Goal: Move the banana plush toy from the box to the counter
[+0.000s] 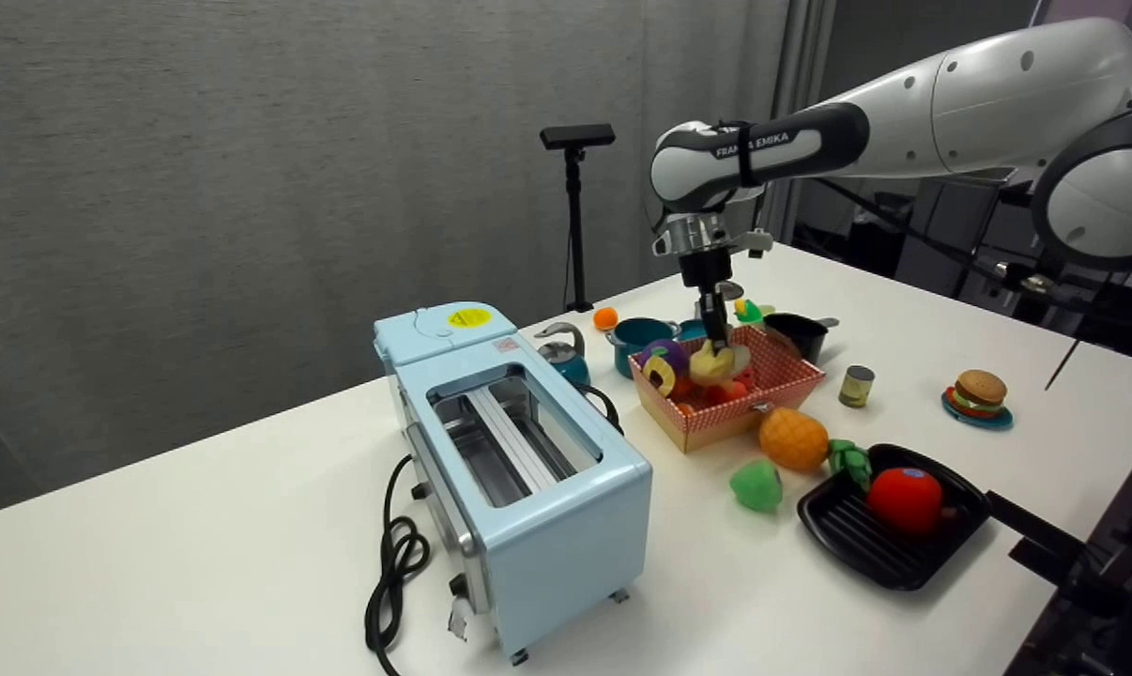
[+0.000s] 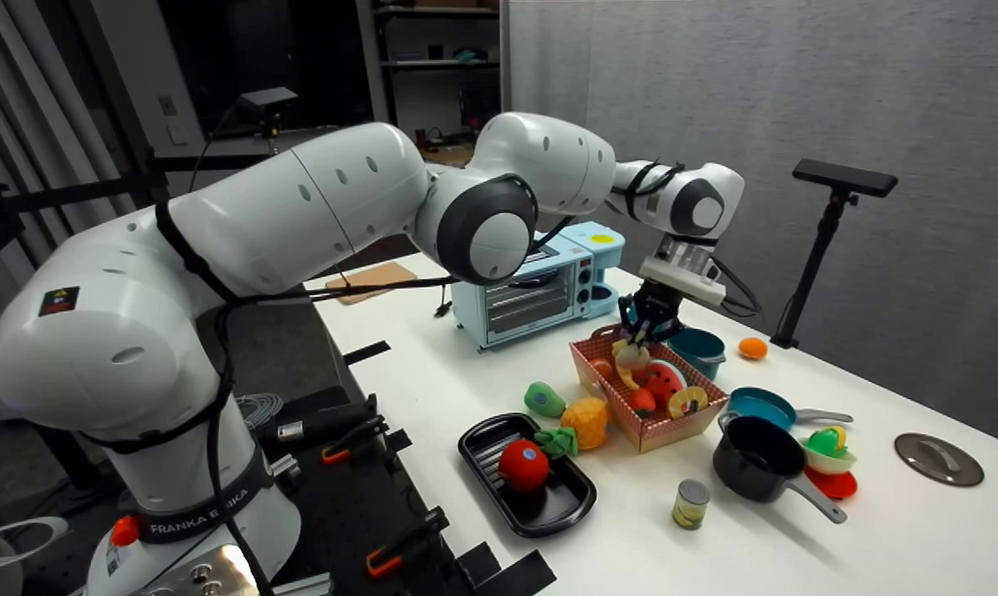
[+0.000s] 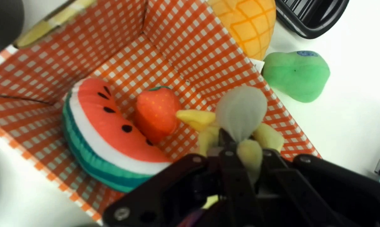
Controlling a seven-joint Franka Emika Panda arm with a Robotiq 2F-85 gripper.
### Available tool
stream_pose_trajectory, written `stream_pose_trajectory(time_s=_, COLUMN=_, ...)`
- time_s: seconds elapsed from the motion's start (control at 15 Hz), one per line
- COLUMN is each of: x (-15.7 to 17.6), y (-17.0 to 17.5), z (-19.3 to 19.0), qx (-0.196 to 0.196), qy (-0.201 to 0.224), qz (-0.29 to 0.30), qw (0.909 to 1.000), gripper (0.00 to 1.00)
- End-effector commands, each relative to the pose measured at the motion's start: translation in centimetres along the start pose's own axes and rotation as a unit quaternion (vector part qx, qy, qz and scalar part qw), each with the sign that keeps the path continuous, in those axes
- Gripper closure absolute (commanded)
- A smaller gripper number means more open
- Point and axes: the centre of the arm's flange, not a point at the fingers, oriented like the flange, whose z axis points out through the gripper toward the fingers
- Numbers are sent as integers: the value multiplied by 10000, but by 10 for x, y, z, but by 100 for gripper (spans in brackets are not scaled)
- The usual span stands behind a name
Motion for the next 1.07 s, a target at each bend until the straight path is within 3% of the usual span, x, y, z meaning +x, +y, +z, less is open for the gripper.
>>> stream_pose_trajectory(time_s=0.0, x=-50, y=0, z=-43, qx=196, qy=317, qz=110, qw=9992, gripper=98)
stream_pose_trajectory(time_s=0.47, x=-90, y=-1, z=-90, qx=147, qy=542, qz=219, qw=9982, gripper=98)
stream_pose_trajectory(time_s=1.0, x=-105, y=-20, z=-84, qx=389, qy=732, qz=203, qw=9964, gripper=98)
